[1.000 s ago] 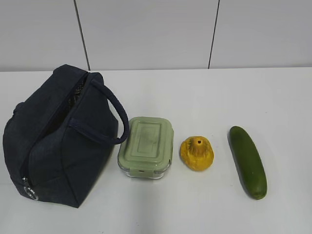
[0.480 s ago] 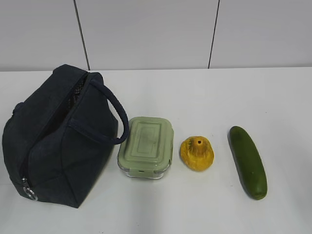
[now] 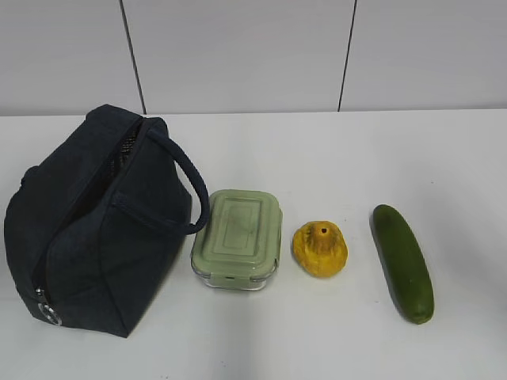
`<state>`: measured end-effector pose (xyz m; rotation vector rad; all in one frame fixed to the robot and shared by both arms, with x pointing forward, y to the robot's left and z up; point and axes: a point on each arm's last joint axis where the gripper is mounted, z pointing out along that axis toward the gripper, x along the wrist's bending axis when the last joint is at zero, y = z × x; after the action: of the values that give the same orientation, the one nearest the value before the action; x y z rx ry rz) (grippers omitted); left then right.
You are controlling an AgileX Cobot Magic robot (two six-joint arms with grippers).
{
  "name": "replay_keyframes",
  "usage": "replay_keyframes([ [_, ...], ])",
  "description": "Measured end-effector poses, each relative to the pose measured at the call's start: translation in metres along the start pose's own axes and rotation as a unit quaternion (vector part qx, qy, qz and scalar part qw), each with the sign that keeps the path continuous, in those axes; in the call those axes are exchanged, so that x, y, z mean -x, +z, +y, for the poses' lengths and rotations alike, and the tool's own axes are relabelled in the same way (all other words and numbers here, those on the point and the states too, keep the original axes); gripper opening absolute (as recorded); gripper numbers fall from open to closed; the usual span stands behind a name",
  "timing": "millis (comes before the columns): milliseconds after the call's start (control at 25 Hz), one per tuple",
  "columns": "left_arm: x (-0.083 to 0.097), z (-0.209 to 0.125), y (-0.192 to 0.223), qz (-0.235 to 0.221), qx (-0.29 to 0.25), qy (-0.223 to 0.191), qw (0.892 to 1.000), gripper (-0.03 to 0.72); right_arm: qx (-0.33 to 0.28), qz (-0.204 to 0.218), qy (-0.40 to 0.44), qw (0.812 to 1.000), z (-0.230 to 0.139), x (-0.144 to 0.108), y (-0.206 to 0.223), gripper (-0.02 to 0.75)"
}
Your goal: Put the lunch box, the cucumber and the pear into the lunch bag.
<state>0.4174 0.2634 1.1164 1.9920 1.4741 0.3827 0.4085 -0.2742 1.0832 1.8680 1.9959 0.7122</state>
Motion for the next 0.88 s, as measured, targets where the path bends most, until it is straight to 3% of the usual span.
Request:
replay_keyframes([
  [200,-0.002,0.007,0.024,-0.026,-0.024,0.028,0.999,0.361,-0.057,0.034,-0.024,0.998,0.017,-0.004,0.034,0.370],
  [360,-0.003,0.008,0.037,-0.041,-0.044,0.033,0.998,0.363,-0.067,0.051,-0.028,0.996,0.022,-0.007,0.047,0.370],
  [680,-0.009,0.008,0.047,-0.029,-0.066,0.042,0.997,0.363,-0.112,0.053,-0.016,0.992,0.026,-0.004,0.087,0.372],
  [880,-0.012,0.007,0.055,-0.032,-0.085,0.041,0.995,0.364,-0.126,0.058,-0.007,0.990,0.027,-0.003,0.106,0.446],
])
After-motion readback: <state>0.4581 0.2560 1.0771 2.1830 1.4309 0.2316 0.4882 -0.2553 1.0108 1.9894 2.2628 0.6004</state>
